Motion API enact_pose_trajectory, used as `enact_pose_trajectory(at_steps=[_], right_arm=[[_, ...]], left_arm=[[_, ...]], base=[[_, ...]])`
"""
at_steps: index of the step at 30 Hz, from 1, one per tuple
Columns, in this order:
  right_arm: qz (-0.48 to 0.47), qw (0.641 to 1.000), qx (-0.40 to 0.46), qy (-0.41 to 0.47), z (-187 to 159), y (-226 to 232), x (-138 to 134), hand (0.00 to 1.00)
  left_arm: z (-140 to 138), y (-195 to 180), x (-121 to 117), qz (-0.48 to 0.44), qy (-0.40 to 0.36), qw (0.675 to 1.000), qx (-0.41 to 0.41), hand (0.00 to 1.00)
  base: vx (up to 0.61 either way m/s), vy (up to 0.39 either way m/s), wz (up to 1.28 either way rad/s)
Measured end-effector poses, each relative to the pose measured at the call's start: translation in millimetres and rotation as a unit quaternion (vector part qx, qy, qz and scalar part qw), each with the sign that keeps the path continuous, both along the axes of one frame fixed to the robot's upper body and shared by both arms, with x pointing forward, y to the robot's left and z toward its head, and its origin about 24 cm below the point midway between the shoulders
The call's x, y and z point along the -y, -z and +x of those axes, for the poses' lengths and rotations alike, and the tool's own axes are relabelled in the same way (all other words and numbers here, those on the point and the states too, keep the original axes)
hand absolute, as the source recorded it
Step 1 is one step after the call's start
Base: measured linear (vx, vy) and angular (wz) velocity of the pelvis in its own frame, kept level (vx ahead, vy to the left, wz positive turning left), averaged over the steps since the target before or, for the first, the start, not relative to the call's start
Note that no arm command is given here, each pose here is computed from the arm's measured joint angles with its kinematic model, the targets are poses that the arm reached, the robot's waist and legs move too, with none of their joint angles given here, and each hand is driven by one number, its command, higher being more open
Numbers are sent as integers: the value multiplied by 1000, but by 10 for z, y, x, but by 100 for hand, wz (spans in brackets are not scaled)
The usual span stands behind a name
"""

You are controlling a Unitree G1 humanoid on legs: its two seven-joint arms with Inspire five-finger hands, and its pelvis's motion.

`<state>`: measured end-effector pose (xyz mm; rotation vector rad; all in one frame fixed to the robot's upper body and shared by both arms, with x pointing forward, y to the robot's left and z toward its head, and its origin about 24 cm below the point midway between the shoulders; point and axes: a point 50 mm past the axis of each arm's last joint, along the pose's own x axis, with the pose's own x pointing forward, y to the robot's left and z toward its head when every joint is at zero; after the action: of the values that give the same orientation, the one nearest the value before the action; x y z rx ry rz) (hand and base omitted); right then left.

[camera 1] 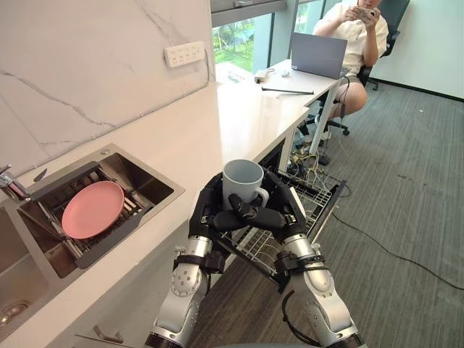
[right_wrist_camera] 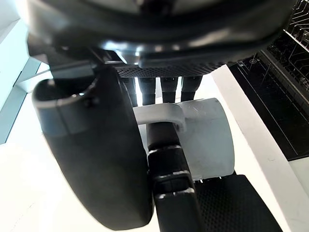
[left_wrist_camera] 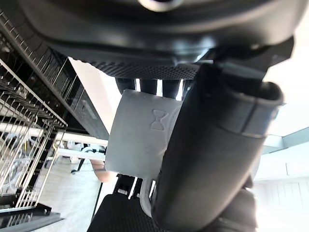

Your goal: Walk over to the sink, pick up the cup, carry it to the dishwasher, place the cup inside the dishwasher, then close the dishwasher door

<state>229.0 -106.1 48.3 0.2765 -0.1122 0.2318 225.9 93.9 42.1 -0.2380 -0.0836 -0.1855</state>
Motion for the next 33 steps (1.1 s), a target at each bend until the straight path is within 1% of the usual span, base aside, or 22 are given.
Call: enact_pose_trajectory(at_steps=[3,7,8,9,11,15,20,24,26,27,29,33], right_arm=[[-5,1000,1,22,22,-3,89,30],[-7,996,5,85,62,-24,333,30],[-11,994,6,109,68,-31,424,30],[-13,993,7,117,69,-33,458,30],[-15,988,8,150,64,-47,602,30],[-17,983,19,184,31,-101,757,30],[-25,980,15,199,-40,-78,841,30],[-35,975,-15,221,-143,58,961,30],[-39,970,-38,235,-167,161,1042,30],[-40,969,-44,239,-173,187,1062,30],[-48,966,-70,246,-199,303,1119,30],[-75,960,-107,248,-231,467,1169,30]], left_arm=[[-40,24,38,0,23,1000,-2,90],[-108,65,22,-2,33,999,-9,90],[-122,75,-5,-2,29,1000,-11,90],[-127,76,-25,-2,26,1000,-11,90],[-152,50,-137,-3,3,1000,-6,90],[-185,4,-300,-2,-28,1000,3,90],[-309,111,-330,-10,-18,1000,-21,90],[-476,398,-296,-5,7,996,-85,90],[-586,655,-306,2,16,989,-145,90],[-618,718,-312,5,17,987,-162,90],[-774,930,-353,15,17,976,-215,90],[-962,1217,-486,64,20,956,-285,90]], base=[[0,0,0],[0,0,0],[0,0,0],[0,0,0],[0,0,0],[0,0,0],[0,0,0],[0,0,1],[-5,-8,4],[-12,-19,6],[-11,-21,5],[-18,-20,7]])
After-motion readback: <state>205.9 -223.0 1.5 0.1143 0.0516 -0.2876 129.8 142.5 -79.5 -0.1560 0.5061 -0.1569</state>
